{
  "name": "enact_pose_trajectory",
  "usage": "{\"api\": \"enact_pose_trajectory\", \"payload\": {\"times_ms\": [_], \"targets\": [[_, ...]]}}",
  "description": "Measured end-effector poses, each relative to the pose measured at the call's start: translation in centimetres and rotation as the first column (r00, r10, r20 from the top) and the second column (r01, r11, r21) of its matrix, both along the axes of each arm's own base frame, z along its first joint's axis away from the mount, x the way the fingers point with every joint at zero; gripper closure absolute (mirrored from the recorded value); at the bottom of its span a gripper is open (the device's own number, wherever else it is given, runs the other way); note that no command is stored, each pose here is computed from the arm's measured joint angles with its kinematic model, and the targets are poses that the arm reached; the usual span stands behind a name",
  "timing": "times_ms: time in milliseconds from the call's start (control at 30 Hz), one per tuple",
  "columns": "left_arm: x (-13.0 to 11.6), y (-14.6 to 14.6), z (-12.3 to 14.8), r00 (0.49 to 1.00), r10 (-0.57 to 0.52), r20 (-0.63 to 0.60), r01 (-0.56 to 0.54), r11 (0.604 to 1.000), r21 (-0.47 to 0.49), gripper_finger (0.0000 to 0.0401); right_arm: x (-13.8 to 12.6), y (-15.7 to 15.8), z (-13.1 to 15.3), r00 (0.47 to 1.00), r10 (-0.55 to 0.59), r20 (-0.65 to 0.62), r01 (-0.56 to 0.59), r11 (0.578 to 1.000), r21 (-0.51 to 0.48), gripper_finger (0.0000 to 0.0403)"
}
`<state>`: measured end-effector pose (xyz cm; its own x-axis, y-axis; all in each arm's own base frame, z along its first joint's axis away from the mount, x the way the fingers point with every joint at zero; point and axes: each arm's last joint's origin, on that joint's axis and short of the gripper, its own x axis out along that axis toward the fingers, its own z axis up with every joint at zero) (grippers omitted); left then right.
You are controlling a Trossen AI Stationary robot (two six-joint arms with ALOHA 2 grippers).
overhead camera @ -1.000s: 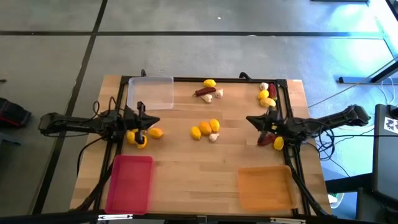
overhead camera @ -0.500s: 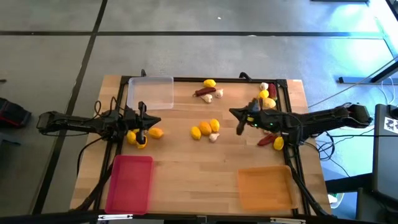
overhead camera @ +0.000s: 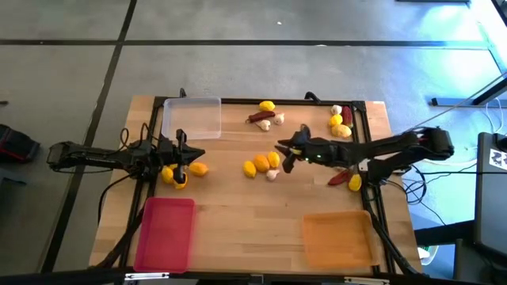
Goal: Sort produce into baskets
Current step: Put the yellow lemon into the left white bin
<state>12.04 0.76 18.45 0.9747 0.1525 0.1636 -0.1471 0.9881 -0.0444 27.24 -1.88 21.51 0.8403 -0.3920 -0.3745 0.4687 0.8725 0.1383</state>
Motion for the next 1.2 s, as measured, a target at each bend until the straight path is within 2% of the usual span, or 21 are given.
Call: {"api": "enact_pose_trajectory", "payload": {"times_ms": [200,367,533,1067,1200], "targets": [[0.0,0.0,0.0,1.0,-0.008,0.004,0.008,0.999,-0.036,0.0397,1.2,-1.8,-2.9,0.981,-0.021,-0.19,0.048,0.989,0.138,0.0186],[0.0,0.0,-0.1,1.0,-0.01,-0.003,0.01,0.999,-0.052,0.0397,1.7,-2.2,-5.0,0.964,-0.021,-0.266,0.067,0.984,0.163,0.0146],[0.0,0.0,-0.1,1.0,-0.01,-0.001,0.01,0.999,-0.052,0.0397,2.1,-2.0,-6.0,0.963,0.022,-0.27,0.046,0.969,0.244,0.0143],[0.0,0.0,-0.1,1.0,-0.01,0.0,0.01,0.999,-0.054,0.0397,2.6,-2.0,-8.1,0.956,-0.013,-0.293,0.119,0.93,0.348,0.0146],[0.0,0.0,-0.1,1.0,-0.01,0.0,0.01,0.999,-0.053,0.0397,2.7,-2.0,-8.3,0.955,-0.012,-0.297,0.118,0.932,0.343,0.0152]]}}
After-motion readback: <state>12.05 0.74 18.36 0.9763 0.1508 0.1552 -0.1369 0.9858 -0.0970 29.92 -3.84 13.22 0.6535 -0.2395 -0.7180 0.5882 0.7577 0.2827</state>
